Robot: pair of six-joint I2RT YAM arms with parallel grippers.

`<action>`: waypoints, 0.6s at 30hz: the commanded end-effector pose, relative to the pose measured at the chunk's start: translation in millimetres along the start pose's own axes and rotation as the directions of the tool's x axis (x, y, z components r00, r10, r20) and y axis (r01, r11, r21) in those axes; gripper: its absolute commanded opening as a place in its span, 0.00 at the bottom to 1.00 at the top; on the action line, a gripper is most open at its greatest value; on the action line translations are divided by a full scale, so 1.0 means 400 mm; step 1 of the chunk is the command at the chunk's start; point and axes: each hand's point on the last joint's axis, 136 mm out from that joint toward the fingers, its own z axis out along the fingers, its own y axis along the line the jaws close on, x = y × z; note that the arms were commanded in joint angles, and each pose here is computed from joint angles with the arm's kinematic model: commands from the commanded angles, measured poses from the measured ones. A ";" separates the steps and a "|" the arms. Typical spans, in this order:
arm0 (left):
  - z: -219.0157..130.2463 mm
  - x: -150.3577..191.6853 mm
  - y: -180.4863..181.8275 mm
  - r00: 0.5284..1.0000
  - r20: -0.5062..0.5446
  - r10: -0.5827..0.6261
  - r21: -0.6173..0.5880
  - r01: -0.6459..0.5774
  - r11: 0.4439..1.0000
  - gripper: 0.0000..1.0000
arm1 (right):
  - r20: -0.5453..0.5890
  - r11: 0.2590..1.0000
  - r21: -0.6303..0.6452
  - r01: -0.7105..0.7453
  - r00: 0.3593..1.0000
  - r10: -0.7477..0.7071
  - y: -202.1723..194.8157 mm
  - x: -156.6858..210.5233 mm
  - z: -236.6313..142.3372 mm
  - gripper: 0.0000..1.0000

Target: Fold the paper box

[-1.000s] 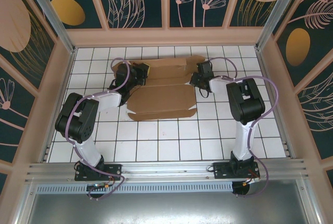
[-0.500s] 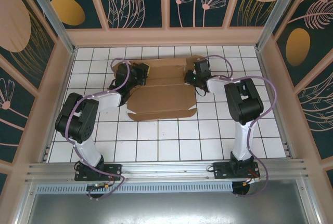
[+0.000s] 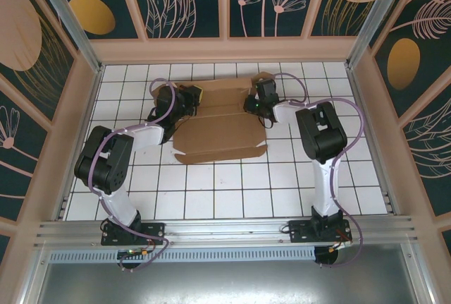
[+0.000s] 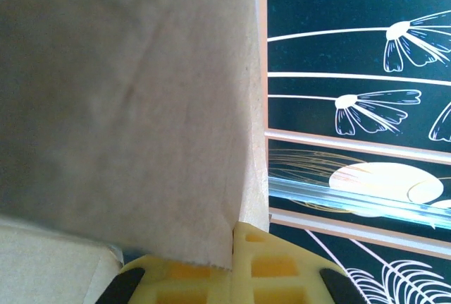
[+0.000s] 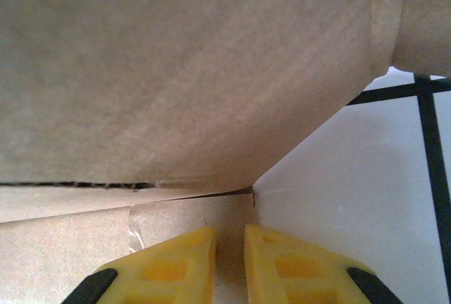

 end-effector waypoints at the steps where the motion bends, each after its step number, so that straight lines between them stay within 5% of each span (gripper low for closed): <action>1: -0.006 0.006 0.021 1.000 -0.016 -0.004 -0.027 0.004 1.000 0.00 | -0.083 0.996 0.087 0.036 0.996 -0.028 -0.049 0.074 0.026 0.19; 12: -0.012 -0.001 0.019 1.000 0.004 -0.002 -0.023 0.003 1.000 0.00 | 0.183 0.980 -0.091 0.174 0.971 -0.156 0.082 -0.066 -0.219 0.32; 18: -0.018 -0.003 0.014 1.000 0.009 -0.001 -0.021 0.001 1.000 0.00 | 0.367 0.970 -0.011 0.242 0.904 -0.221 0.044 -0.125 -0.354 0.40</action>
